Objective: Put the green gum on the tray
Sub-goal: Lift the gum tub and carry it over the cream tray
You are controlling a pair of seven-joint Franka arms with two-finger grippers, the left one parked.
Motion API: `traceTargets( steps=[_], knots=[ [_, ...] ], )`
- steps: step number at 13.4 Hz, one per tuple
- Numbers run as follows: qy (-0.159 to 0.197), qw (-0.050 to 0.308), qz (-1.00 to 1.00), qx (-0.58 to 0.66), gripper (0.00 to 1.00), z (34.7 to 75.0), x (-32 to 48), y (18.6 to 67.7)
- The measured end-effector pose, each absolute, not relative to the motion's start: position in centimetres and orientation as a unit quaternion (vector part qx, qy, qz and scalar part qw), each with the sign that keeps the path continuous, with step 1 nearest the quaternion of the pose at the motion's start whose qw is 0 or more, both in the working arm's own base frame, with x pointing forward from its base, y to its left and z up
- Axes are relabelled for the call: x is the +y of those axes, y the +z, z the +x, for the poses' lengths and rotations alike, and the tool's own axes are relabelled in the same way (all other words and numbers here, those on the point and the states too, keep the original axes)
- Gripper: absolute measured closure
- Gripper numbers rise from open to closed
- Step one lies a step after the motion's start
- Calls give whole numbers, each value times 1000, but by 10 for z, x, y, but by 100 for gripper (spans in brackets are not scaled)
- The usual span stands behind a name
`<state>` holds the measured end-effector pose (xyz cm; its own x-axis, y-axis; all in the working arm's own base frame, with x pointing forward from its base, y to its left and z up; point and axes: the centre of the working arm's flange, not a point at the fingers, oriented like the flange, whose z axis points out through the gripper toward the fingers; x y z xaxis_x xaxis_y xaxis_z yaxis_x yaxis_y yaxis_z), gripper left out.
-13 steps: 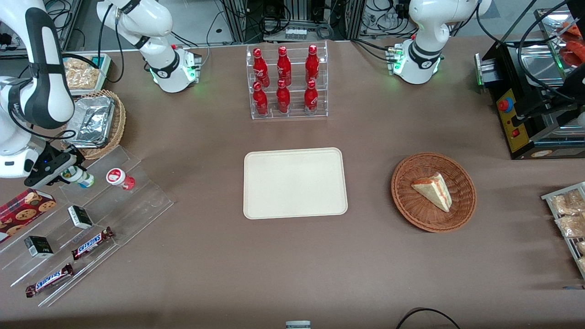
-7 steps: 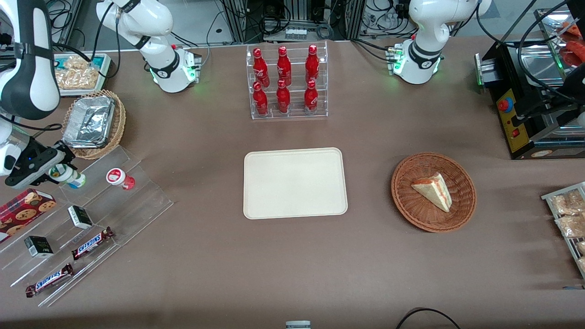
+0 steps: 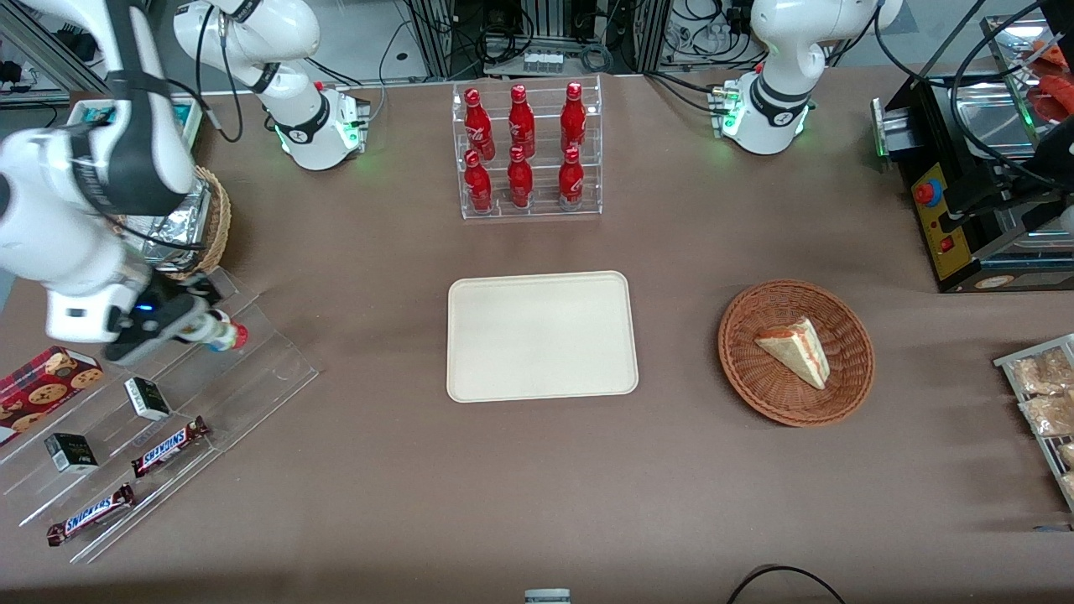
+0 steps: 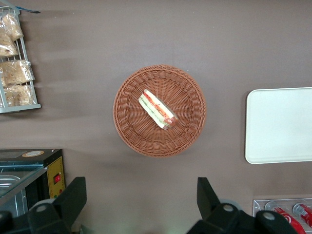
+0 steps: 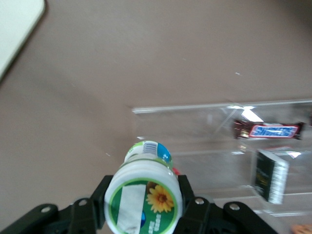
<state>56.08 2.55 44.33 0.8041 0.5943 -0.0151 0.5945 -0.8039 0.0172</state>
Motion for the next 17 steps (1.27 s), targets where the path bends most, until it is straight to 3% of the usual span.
traceTargets(
  steps=[4, 7, 12, 17],
  knots=[
    [-35, 7, 971, 237, 41, 558, 138, 404],
    [-39, -12, 982, 185, 41, 560, 215, 391],
    [-45, -1, 993, 108, 41, 550, 347, 353],
    [-22, -5, 999, 37, 41, 534, 443, 302]
  ],
)
